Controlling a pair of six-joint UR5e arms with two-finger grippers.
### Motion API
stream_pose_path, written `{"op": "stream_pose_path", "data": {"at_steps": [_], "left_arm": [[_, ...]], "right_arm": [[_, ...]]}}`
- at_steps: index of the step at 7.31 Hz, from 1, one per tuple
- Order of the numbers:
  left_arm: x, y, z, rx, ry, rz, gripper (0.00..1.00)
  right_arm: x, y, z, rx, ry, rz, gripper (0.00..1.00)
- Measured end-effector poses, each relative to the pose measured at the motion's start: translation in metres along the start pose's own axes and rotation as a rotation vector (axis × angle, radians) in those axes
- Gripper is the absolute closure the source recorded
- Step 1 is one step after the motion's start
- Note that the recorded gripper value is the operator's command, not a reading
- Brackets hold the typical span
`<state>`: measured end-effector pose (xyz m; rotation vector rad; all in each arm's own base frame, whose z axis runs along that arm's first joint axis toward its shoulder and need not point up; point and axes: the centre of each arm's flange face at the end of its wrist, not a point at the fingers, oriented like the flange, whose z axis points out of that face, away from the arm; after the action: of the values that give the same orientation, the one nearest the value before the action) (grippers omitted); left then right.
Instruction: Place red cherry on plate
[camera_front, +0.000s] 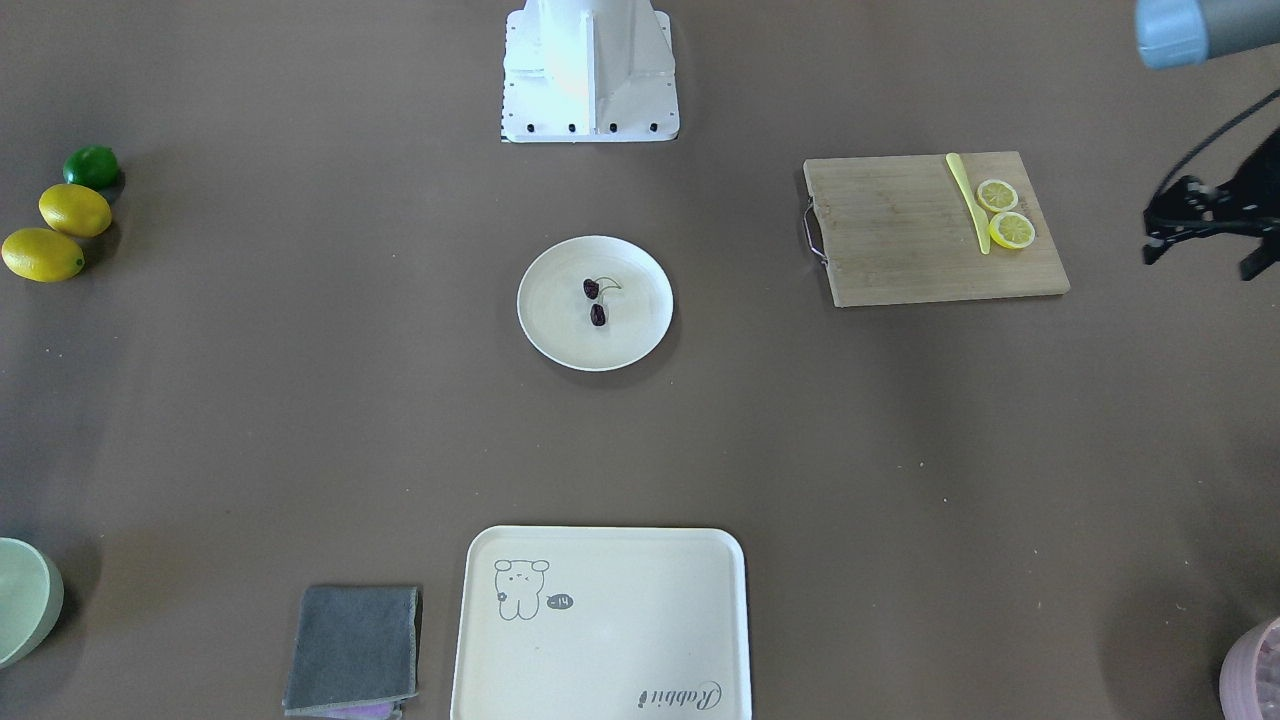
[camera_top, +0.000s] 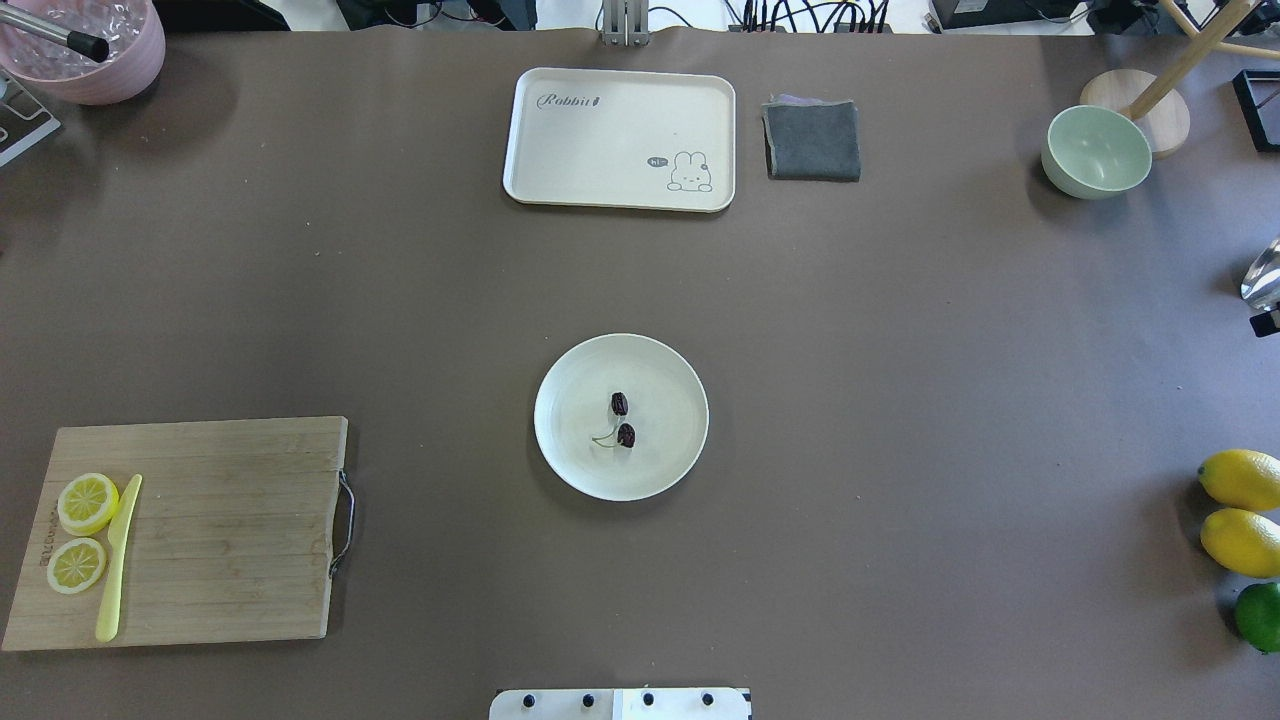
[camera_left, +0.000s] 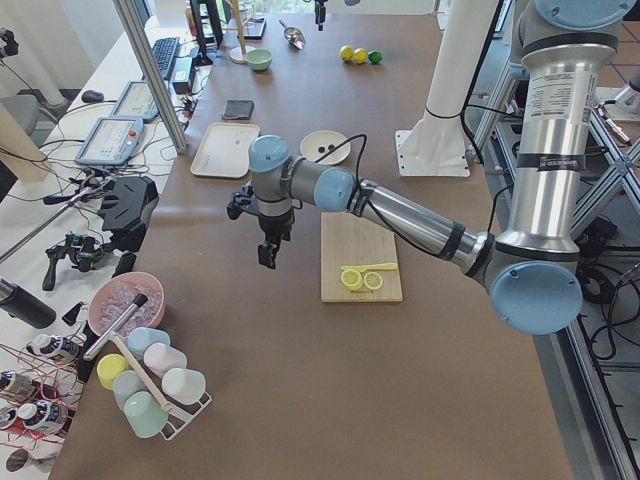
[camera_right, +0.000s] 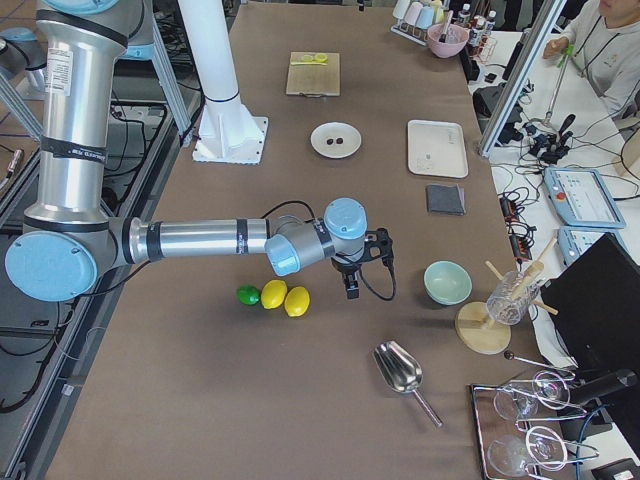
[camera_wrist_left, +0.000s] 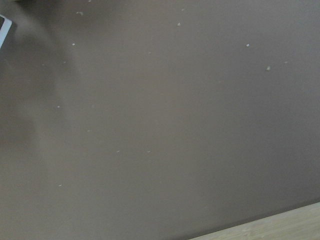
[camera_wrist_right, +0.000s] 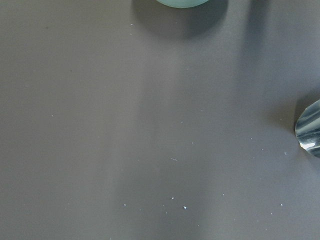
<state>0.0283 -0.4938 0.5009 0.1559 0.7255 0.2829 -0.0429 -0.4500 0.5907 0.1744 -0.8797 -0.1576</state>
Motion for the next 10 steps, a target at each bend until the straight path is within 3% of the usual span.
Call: {"op": "stream_pose_path", "data": {"at_steps": [3, 10], "left_arm": [[-0.060, 0.048, 0.014, -0.036, 0.009, -0.026, 0.02], [-0.072, 0.047, 0.030, -0.056, 0.035, -0.058, 0.02]], "right_arm": [[0.018, -0.009, -0.015, -0.017, 0.052, -0.046, 0.00], [0.025, -0.021, -0.038, 0.015, 0.062, -0.071, 0.00]]}}
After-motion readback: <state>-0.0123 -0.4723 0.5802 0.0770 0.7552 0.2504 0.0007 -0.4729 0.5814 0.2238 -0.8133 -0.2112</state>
